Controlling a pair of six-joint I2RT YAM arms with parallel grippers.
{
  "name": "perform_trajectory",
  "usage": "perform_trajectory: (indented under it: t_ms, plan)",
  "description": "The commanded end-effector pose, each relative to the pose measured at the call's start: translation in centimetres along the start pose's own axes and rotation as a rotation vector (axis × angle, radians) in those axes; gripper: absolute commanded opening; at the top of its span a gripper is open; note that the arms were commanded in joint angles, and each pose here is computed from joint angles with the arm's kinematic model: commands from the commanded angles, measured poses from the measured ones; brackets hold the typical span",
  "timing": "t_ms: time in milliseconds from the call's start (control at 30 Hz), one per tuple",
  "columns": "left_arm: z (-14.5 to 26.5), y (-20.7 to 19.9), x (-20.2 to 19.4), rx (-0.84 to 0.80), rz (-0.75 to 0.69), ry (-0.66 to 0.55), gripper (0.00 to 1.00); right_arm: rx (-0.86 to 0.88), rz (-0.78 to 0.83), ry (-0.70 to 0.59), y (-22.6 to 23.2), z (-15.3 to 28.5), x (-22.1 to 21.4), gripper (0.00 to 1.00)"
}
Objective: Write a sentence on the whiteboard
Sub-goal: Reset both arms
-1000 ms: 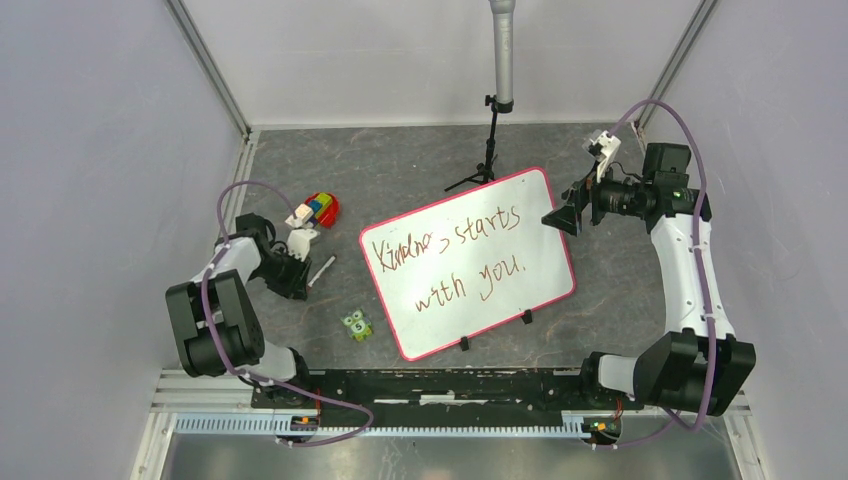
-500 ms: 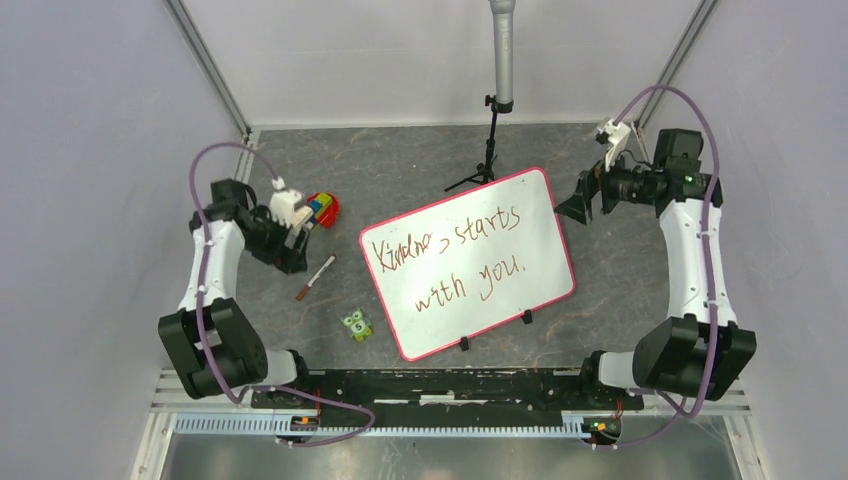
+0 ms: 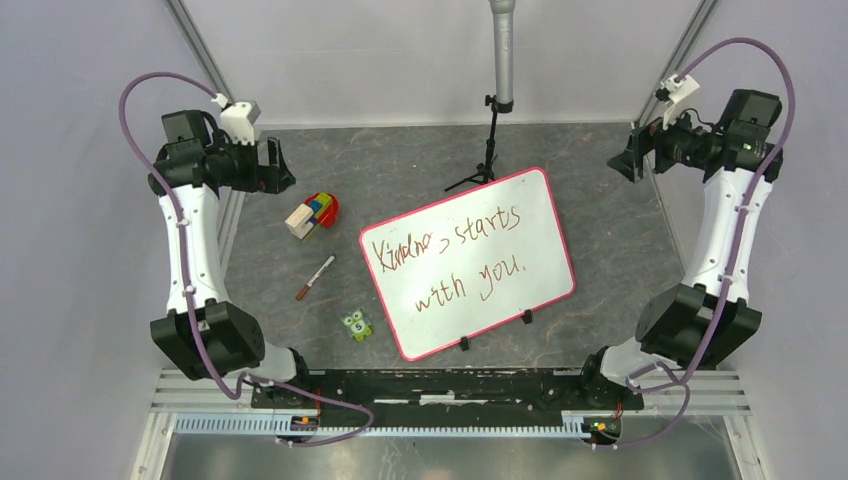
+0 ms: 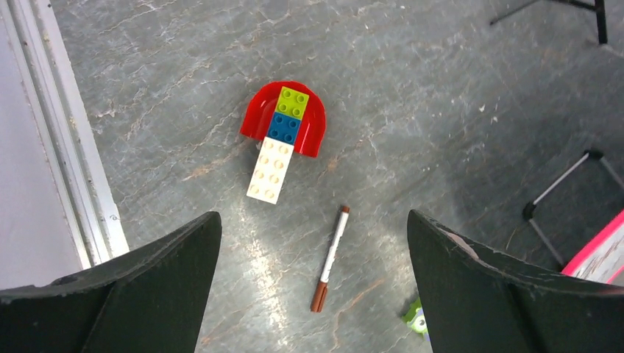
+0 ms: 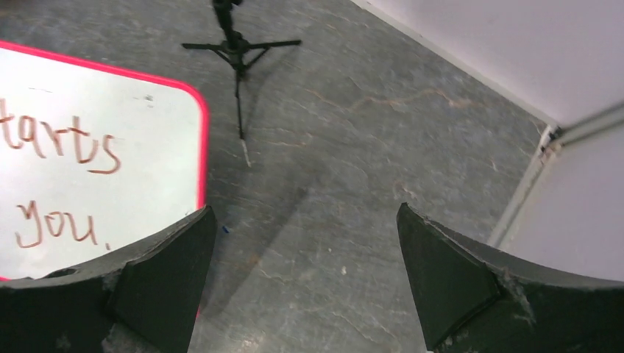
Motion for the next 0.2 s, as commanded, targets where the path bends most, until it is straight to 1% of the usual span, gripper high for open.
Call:
perform_trajectory:
  t_ms: [0,167]
  plan:
    - [-0.5,0.3,0.8,0.051,0.147,-0.076,1.0,-0.056,-0.024,0.045,-2.5,0.4,-2.1,0.98]
    - [-0.8,0.9,-0.6,0.1,0.173,-0.069,1.0,-0.052,-0.071,0.064,-3.1,0.5,-4.2,0.98]
Point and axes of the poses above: each gripper's point midway between its finger pads, its own z axis back along the fingers, its own y axis along the line the jaws close on, x = y × z, the point moved 6 cm from there along z, back along the fingers, and after that the axes turned 15 degrees about z, right-handed, at the moved point
